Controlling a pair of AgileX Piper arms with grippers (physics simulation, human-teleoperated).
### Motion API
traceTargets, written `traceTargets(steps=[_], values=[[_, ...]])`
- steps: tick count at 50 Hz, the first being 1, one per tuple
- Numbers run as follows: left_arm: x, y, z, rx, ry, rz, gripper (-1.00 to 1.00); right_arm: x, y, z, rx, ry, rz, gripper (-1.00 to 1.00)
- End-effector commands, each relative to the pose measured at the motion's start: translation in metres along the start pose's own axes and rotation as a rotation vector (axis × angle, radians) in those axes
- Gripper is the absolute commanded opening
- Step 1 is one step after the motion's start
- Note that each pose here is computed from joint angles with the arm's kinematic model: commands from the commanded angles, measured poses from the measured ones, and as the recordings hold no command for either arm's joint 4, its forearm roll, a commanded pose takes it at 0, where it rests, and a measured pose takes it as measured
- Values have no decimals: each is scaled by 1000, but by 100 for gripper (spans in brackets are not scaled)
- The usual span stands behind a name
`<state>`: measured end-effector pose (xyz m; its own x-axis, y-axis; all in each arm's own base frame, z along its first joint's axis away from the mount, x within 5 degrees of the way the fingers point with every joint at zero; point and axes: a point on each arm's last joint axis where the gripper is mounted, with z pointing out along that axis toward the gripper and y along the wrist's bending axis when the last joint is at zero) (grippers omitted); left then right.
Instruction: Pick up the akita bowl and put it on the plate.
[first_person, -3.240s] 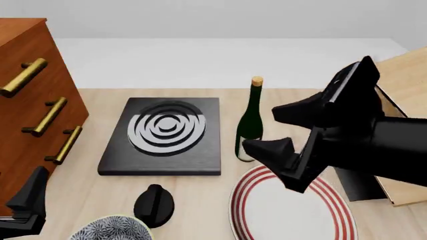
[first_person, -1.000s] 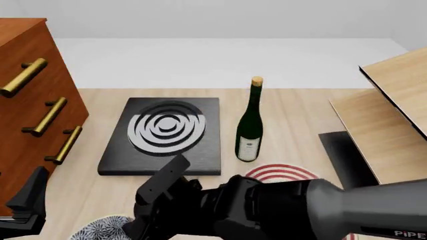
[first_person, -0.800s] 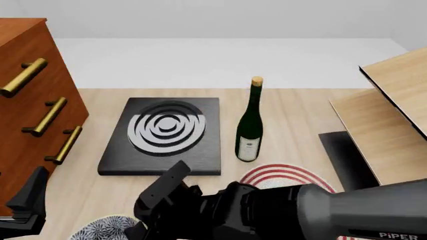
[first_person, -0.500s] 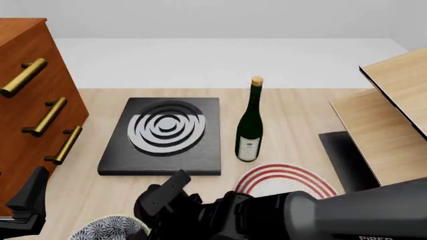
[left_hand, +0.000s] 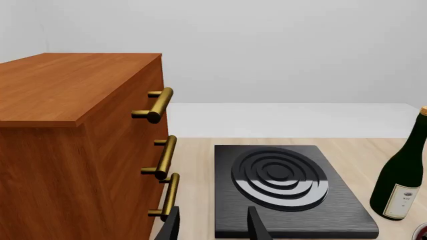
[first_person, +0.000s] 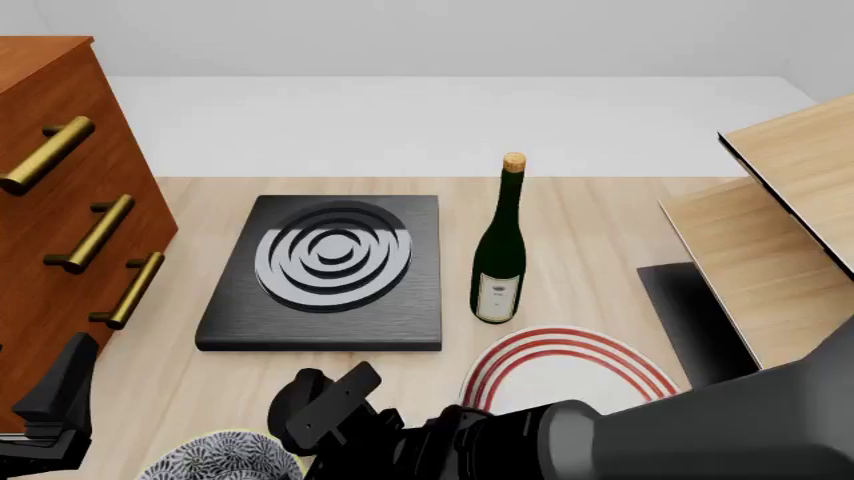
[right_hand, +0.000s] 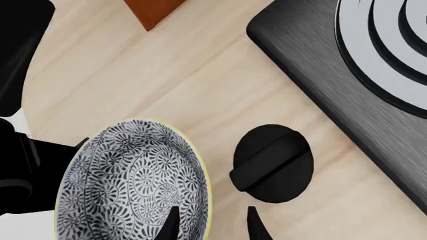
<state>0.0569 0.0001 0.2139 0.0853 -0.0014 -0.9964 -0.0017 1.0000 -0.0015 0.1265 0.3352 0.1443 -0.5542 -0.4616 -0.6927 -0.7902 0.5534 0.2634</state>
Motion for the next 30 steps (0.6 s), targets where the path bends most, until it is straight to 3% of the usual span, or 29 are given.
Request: traceTargets(steps=[1,12,13,30], values=[[0,0,0,0,0,0,100,8,1,9,-2,14,14,100],[0,0,0,0,0,0,100,10,-1,11,0,16,21,100],[0,0,0,0,0,0,100,7,-5,8,9,10,16,-100],[0,0,0,0,0,0,100,-20,-10,-19,20,-47,-27,-100]])
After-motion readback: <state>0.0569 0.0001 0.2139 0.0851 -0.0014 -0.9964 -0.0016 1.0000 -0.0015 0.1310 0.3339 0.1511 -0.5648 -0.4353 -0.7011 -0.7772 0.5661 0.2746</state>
